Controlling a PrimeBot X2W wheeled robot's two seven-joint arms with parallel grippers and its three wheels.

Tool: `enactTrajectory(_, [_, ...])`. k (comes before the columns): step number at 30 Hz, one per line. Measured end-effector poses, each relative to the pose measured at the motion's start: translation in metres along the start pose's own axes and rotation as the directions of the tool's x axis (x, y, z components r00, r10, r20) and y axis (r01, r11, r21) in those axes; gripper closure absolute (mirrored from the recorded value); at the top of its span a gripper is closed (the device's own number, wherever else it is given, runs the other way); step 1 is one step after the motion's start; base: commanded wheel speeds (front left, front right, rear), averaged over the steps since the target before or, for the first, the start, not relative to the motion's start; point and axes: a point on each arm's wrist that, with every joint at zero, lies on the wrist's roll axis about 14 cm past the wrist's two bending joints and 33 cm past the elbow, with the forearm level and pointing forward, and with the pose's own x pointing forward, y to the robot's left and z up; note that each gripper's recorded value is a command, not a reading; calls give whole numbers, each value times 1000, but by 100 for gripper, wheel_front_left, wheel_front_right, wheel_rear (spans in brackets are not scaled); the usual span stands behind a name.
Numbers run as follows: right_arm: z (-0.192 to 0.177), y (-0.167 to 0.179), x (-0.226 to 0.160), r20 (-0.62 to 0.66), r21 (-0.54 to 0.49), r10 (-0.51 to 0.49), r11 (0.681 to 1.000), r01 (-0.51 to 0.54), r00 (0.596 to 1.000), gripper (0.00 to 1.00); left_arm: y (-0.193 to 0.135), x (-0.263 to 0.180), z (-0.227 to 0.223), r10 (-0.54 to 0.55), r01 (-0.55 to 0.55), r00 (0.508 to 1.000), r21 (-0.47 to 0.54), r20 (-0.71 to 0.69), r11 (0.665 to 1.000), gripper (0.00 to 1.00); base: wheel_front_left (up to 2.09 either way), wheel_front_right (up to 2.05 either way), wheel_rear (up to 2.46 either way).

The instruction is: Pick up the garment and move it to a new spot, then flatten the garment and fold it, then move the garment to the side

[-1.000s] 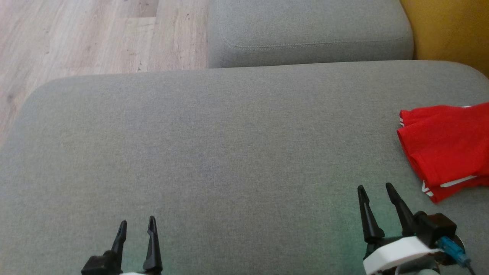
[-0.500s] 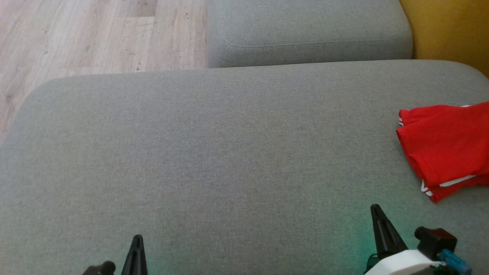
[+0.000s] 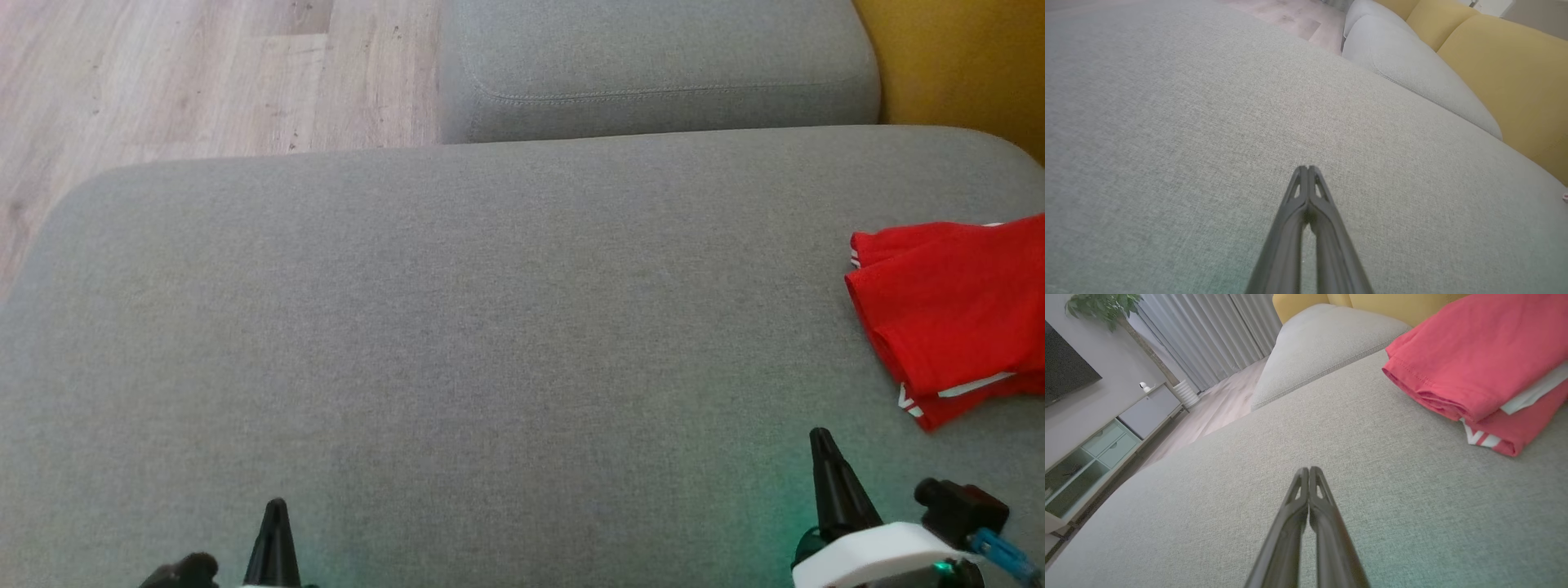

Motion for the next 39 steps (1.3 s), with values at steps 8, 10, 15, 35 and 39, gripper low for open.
enactTrajectory(8, [4,-3,2,11,93,-16,996,15,1000,100,-2,6,8,-6,7,1000,-86,6,996,100,0,0,0])
enactTrajectory(10, [6,-3,4,13,116,-17,993,15,1000,100,-1,7,8,-3,4,1000,-106,2,994,100,0,0,0])
enactTrajectory(15, [10,-5,5,22,172,-23,985,19,1000,100,-2,8,7,-5,4,1000,-162,-8,987,100,0,0,0])
enactTrajectory(35, [20,-15,9,44,392,-59,919,37,997,100,-6,19,24,-29,30,1000,-372,9,928,100,0,0,0])
enactTrajectory(39, [26,-14,12,55,434,-59,900,29,997,100,-4,20,26,-26,28,1000,-410,10,911,100,0,0,0])
